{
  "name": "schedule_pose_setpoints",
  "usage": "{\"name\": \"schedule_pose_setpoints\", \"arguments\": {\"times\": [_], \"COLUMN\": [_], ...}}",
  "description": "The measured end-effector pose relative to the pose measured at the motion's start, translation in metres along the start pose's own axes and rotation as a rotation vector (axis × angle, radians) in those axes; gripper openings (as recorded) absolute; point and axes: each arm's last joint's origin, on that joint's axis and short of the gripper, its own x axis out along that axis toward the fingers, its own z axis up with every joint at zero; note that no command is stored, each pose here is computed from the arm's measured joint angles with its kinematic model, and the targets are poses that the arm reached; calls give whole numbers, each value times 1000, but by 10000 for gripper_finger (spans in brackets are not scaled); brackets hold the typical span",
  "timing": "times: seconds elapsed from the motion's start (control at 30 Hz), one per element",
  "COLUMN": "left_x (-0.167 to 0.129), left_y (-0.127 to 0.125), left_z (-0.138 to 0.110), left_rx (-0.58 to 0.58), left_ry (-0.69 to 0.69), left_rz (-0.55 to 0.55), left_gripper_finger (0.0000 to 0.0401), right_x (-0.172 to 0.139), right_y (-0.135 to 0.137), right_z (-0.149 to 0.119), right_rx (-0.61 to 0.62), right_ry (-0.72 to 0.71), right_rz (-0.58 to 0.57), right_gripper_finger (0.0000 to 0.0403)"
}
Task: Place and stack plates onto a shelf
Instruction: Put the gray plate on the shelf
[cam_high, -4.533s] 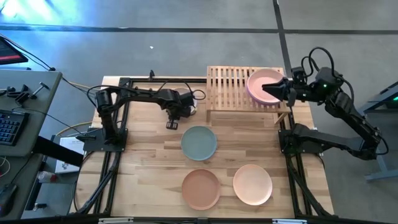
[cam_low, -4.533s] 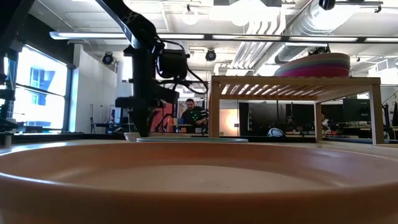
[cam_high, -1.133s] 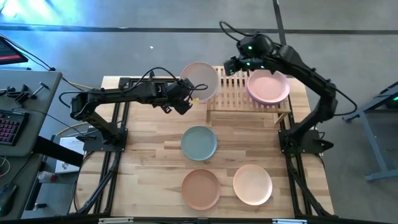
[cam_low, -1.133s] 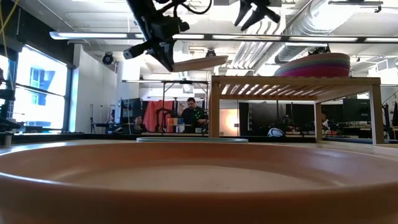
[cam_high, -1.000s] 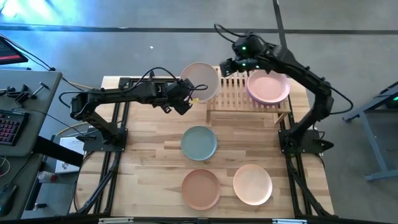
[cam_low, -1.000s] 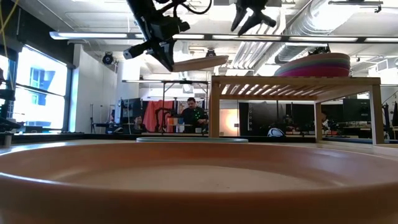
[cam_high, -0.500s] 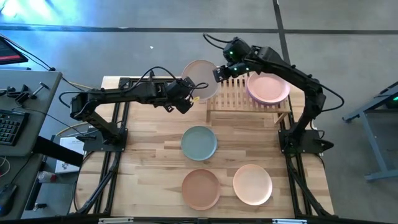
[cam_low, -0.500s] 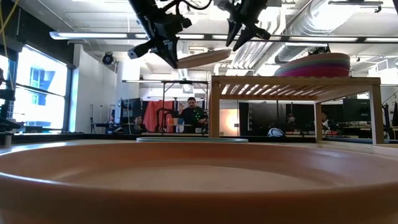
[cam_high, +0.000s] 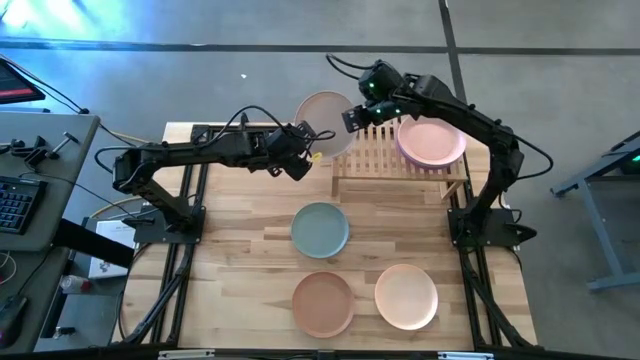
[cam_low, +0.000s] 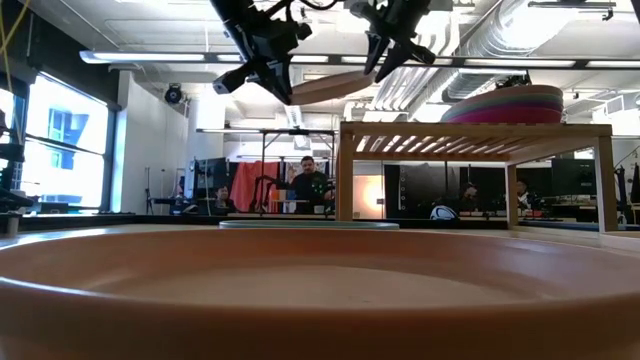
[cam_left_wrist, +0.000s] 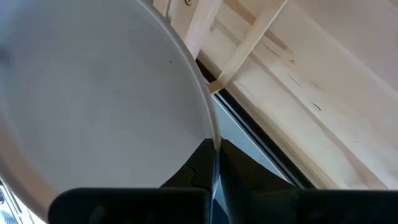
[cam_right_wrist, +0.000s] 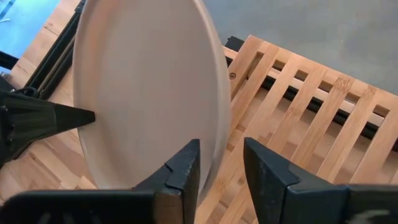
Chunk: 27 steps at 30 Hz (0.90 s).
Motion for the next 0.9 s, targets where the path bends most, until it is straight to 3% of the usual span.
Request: {"name": "schedule_pose_setpoints", "arguments": {"times": [0.27,0.6,0.9], "left_x": [0,0,0], "left_y": [0,0,0], "left_z": [0,2,2], "left_rx": [-8,-143,-258], "left_ry": [-3,-75,-77], "left_rz": [2,-12,-18], "left_gripper_finger": [5,8,52], "right_x": [0,0,0], "right_y": [0,0,-1], "right_z": [0,0,-1], "right_rx": [-11,11,16], "right_ry": [-3,1,5], "right_rz": [-6,-2,-5], "right_gripper_finger": [7,4,1]}}
